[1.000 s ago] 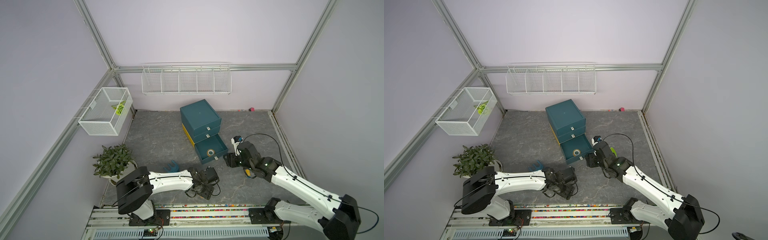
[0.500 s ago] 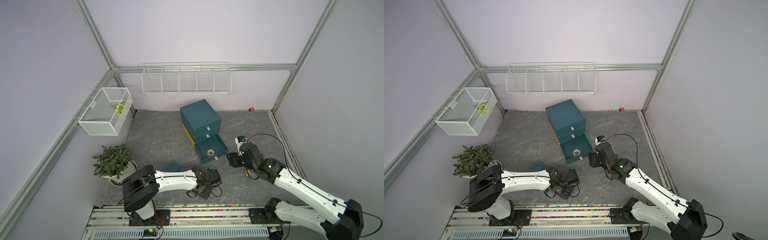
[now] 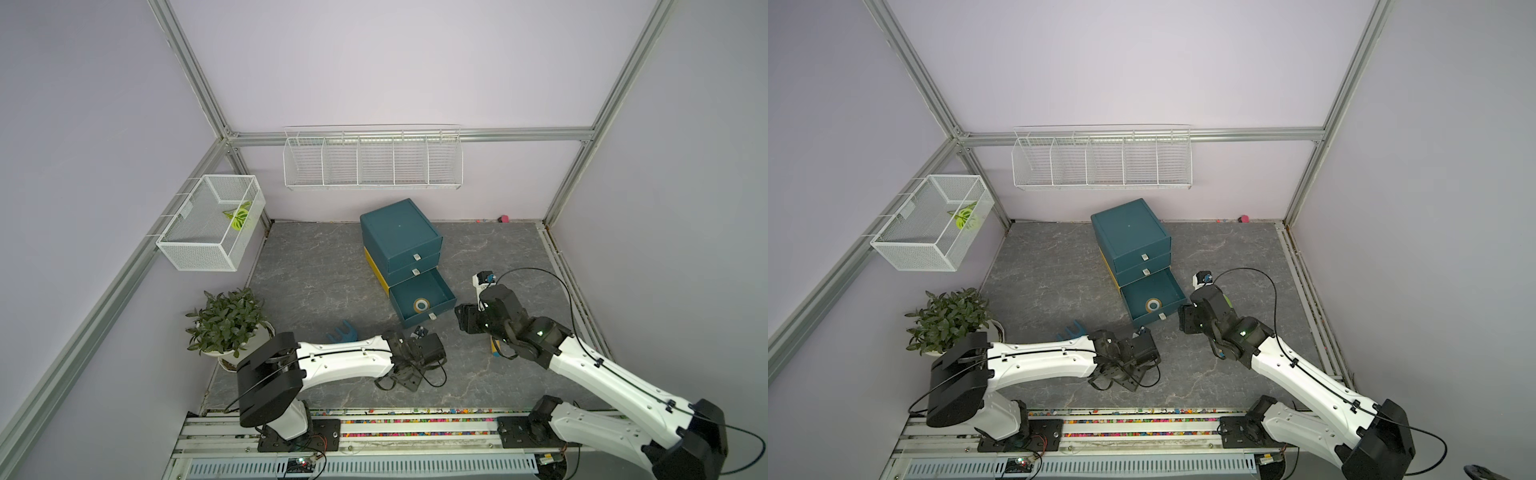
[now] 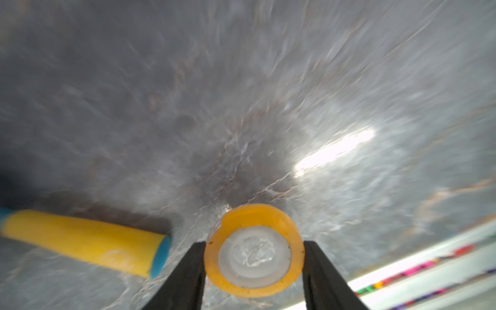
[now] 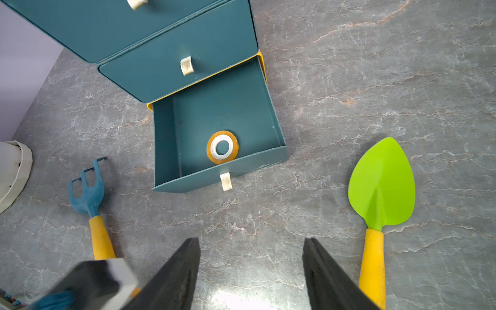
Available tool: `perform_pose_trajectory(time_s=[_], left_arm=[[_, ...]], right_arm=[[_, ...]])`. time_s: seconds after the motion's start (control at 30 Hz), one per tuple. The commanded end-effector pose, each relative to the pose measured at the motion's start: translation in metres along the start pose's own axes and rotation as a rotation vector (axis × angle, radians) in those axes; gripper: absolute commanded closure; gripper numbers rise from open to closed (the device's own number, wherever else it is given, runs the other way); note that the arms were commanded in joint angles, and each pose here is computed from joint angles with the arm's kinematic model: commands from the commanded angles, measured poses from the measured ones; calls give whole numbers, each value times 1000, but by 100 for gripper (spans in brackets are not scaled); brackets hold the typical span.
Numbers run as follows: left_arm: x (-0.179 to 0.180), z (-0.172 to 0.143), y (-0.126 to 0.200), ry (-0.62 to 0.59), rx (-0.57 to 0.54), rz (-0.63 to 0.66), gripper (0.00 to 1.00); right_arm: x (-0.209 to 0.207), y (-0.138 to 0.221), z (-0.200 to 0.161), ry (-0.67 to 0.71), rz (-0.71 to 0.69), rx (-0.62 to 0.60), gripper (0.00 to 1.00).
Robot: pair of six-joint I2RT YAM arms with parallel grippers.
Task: Place the transparent tape into the drawer according to color
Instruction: Pick up the tape at the center of the board, then place the tape in the drawer.
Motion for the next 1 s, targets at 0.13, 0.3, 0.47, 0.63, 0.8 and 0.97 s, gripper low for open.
perform_pose_trajectory(time_s=[0.13, 0.3, 0.47, 0.63, 0.8, 0.97], left_arm=[[36, 66, 67, 81, -265, 92, 58], [59, 109, 70, 142, -409, 139, 58], [74, 141, 52, 171, -446, 180, 57], [89, 161, 30, 206, -439, 189, 57], [92, 171, 10, 196, -399, 211, 57], [96, 168, -13, 203, -334, 198, 51]], right_arm=[[-10, 4, -4, -36, -33, -20, 34], [-17, 5, -8, -50, -46, -25, 34], [-22, 6, -12, -57, -49, -31, 34], [-26, 6, -16, -64, -45, -38, 34], [-26, 5, -19, -66, -39, -30, 34], [-26, 4, -20, -71, -33, -27, 34]])
Point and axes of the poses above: each gripper's point midway between its finger pads, its own y axis back along the fingers, its own x axis along the line the jaws close on, z = x × y, the point moved 5 cm from there along y, back along the fingers, and after that the axes turned 13 degrees about -y, right-handed, at the moved point
